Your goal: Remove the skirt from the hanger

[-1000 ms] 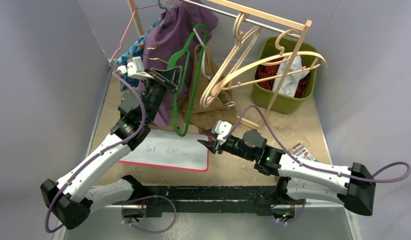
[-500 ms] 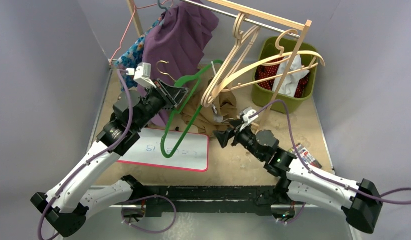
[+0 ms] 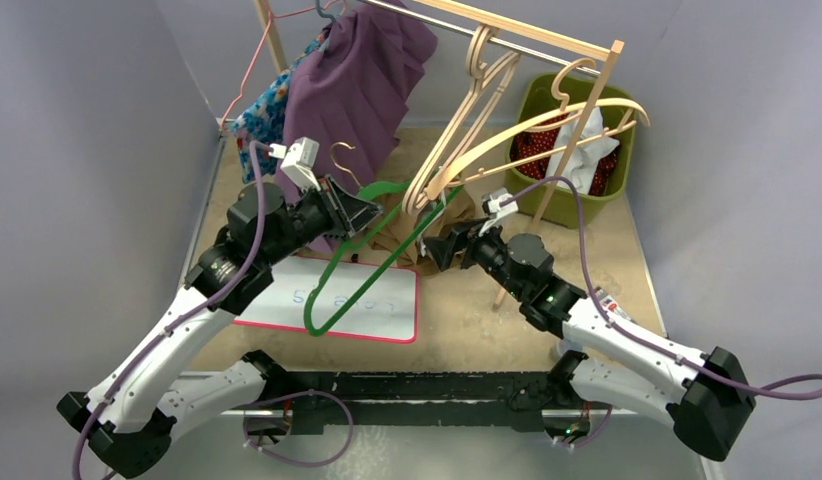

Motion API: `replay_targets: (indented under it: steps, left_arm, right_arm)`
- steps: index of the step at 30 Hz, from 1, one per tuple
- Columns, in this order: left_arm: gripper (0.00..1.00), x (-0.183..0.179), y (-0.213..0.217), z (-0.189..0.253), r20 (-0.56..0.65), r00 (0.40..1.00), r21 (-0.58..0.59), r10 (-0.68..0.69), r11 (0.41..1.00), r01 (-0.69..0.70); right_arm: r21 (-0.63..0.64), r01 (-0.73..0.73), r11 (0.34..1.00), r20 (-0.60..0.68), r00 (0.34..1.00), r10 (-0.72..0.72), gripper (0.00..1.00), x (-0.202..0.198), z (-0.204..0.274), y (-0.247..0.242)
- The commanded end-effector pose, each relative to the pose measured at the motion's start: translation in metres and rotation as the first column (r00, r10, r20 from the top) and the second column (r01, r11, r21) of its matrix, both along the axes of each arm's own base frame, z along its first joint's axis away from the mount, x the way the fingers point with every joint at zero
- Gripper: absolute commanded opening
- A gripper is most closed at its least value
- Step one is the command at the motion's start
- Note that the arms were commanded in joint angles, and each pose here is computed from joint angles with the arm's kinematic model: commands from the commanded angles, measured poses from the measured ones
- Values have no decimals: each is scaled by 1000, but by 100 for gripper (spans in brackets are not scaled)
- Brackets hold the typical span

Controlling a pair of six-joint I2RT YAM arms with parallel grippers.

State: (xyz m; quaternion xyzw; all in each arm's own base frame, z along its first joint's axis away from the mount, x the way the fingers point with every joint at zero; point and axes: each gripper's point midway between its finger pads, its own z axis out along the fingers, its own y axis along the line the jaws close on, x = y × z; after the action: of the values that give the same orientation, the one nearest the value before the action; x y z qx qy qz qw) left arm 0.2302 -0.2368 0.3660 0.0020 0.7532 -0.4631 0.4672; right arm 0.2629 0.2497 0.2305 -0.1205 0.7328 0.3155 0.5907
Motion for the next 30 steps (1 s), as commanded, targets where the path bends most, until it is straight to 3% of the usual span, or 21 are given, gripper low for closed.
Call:
replay_targets:
  steps: [1,7,14,25,30]
  left_arm:
    - [0,-21,1,36,81,994,-69,-74,994,79]
    - [0,-33,-3,26,70,988,-35,-141,989,144]
    - [0,-38,-3,18,74,983,-12,-168,985,170]
    - [0,-46,-5,15,81,972,34,-222,975,220]
    - [0,-53,0,21,102,968,33,-229,973,227]
  right_arm:
    - [114,26,993,58,998,-33,90,12,35,3]
    - [163,61,985,77,994,-74,77,19,31,-4]
    - [185,60,981,91,993,-78,43,18,28,-7]
    - [165,149,975,87,983,-164,22,20,22,-32]
    - [128,189,974,76,977,-200,21,25,16,-43]
